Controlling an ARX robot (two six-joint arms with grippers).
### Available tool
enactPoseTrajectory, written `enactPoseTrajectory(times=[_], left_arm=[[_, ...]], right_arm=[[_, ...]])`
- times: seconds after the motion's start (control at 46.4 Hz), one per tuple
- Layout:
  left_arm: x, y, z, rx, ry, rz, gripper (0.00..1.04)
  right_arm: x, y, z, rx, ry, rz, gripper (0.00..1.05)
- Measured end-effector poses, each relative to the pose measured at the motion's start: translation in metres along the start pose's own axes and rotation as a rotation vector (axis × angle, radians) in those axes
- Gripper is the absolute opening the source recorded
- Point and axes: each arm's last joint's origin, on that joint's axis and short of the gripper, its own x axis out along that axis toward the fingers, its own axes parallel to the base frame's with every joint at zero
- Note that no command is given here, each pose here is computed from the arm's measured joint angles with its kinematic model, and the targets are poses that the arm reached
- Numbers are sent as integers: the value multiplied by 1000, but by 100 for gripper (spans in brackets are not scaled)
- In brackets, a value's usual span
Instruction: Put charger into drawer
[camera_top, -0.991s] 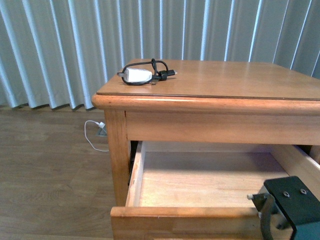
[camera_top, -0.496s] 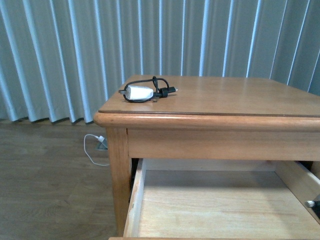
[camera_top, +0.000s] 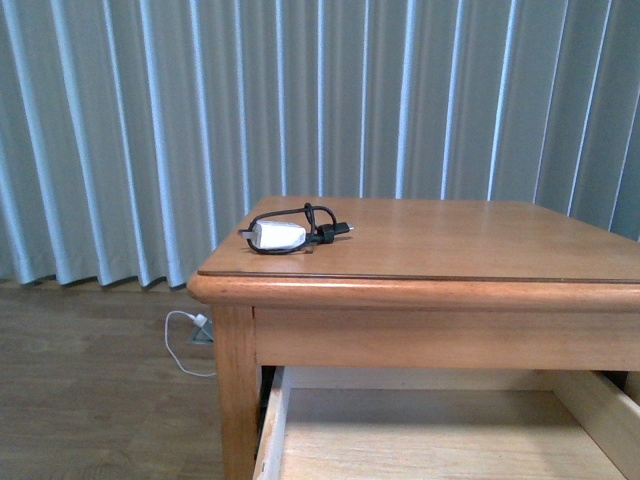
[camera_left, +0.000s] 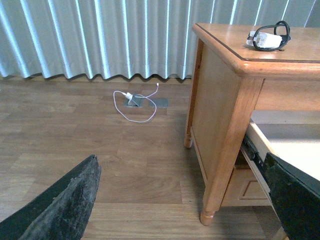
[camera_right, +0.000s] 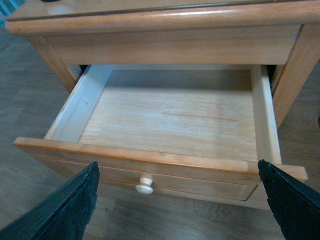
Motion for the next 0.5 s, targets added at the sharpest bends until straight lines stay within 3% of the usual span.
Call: enactPoseTrajectory(times=[0.28, 0.496], left_arm=[[0, 0, 0, 0, 0, 0, 99], [0, 0, 0, 0, 0, 0, 99]], right_arm=[[-25, -16, -9, 41, -117, 14, 96], [-25, -17, -9, 56, -117, 10, 96]])
